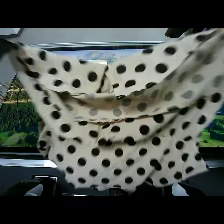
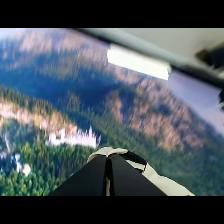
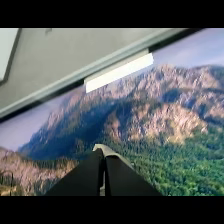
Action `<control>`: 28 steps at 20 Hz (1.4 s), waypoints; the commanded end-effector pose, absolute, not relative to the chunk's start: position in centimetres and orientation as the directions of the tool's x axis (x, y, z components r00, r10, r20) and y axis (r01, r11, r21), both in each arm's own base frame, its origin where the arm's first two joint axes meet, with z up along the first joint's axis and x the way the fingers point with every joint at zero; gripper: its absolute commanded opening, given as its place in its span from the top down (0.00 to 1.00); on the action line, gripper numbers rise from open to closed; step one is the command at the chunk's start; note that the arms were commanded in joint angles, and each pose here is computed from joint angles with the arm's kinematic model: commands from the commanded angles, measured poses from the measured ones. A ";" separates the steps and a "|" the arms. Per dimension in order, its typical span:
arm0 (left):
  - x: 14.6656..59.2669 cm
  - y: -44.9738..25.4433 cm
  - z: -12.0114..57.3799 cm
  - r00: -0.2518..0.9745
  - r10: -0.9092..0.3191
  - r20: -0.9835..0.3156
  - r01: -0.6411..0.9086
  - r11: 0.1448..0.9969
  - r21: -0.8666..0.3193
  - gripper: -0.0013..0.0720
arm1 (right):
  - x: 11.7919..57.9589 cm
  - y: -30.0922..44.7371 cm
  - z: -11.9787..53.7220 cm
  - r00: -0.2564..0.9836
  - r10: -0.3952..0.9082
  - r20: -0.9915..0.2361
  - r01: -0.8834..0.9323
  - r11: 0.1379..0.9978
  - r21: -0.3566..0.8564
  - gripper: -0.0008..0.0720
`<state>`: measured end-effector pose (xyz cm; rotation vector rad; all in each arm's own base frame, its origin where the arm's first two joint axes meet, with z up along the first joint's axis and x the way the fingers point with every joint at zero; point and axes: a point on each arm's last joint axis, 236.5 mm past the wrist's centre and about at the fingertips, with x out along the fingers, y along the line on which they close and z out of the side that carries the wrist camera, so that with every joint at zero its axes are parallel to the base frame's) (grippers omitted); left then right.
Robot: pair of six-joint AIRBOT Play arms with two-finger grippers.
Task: Fold the clothes and pants, and hang the long-sleeved shirts on hangers.
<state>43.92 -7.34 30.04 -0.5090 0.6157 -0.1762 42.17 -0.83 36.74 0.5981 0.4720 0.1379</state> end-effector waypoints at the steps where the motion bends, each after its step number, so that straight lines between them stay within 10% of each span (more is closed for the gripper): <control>1: 51.4 -10.5 16.4 0.670 -0.342 -0.659 -0.052 0.864 -0.501 0.96 | 53.0 2.5 23.0 0.745 0.360 -0.562 0.078 0.789 0.609 0.96; 8: 54.8 -15.5 -2.7 0.426 -0.417 -0.803 -0.197 0.824 -0.532 0.96 | 60.4 8.1 3.7 0.582 0.373 -0.723 0.169 0.814 0.556 0.95; 10: 54.0 -15.9 -4.1 0.374 -0.441 -0.816 -0.224 0.810 -0.541 0.90 | 59.4 7.8 3.0 0.542 0.365 -0.757 0.165 0.837 0.522 0.70; 13: 52.8 -14.6 -1.8 0.339 -0.457 -0.822 -0.228 0.808 -0.543 0.15 | 55.7 5.2 5.5 0.470 0.331 -0.818 0.082 0.907 0.414 0.45; 17: 48.4 -10.1 3.7 0.288 -0.396 -0.872 -0.216 0.860 -0.462 0.12 | 48.2 0.3 10.3 0.382 0.305 -0.873 0.074 0.931 0.357 0.39; 19: 44.7 -8.9 4.4 0.265 -0.347 -0.899 -0.219 0.887 -0.407 0.08 | 43.9 -0.1 10.2 0.327 0.319 -0.889 0.124 0.918 0.375 0.15; 28: 26.2 -17.7 -4.5 0.085 -0.529 -0.844 -0.360 0.774 -0.521 0.08 | 31.1 6.3 -1.3 0.189 0.490 -0.851 0.404 0.751 0.522 0.08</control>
